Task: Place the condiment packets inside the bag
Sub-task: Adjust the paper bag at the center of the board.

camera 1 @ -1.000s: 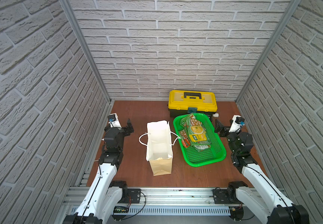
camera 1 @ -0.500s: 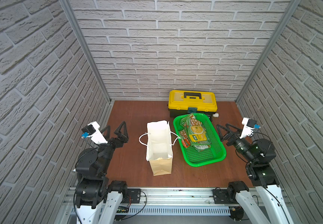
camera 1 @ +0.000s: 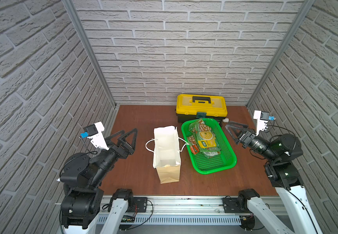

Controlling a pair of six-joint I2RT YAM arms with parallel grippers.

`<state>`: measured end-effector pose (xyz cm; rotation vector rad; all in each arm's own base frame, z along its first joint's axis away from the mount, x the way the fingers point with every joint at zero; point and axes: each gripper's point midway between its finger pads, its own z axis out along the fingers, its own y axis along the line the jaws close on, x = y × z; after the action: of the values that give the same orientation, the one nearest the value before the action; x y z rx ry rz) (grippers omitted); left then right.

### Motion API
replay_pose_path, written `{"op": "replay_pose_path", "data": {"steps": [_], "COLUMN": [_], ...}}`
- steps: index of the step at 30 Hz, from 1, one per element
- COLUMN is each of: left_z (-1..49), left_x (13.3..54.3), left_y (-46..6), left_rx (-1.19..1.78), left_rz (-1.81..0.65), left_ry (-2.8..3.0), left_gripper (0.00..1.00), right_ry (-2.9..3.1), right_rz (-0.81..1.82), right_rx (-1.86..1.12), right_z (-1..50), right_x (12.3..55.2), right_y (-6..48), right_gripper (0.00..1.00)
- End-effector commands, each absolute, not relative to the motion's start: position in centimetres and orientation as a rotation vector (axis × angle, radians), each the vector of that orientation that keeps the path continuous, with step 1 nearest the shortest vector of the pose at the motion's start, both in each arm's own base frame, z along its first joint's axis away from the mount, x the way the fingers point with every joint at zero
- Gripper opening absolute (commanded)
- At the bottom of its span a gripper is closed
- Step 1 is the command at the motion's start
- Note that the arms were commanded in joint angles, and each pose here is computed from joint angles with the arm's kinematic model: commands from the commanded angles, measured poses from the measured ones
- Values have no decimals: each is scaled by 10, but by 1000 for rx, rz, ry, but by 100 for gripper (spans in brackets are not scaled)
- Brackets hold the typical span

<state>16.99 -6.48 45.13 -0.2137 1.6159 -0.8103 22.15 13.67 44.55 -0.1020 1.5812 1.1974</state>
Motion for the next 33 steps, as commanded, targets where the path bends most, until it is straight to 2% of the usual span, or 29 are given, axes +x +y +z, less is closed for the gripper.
{"op": "replay_pose_path", "data": {"steps": [1,7,15,20,25,33], "left_z": [443,404,361,356,355,342], "left_x": [168,180,166,156,148,158], "left_y": [-72,-64,-38,-44,-55,-75], "left_rx": [-162,-187,-239,-202,-155,-124], "left_rz": [-800,-692,-459,-486,-553,-714], "left_ry": [1702,1883,2045,2063,2060,2062], "left_gripper": [91,92,98,98,98,98], "right_ry": [1597,1821,2057,2132,2158,2196], "right_rz": [1230,1105,828,730,742,716], "right_rx": [-205,-318,-458,-524,-545,-551], "right_z": [461,432,373,351,340,324], "right_x": [216,235,240,232,223,225], "right_y": [158,209,257,273,285,295], "right_gripper": [91,88,86,86,87,90]}}
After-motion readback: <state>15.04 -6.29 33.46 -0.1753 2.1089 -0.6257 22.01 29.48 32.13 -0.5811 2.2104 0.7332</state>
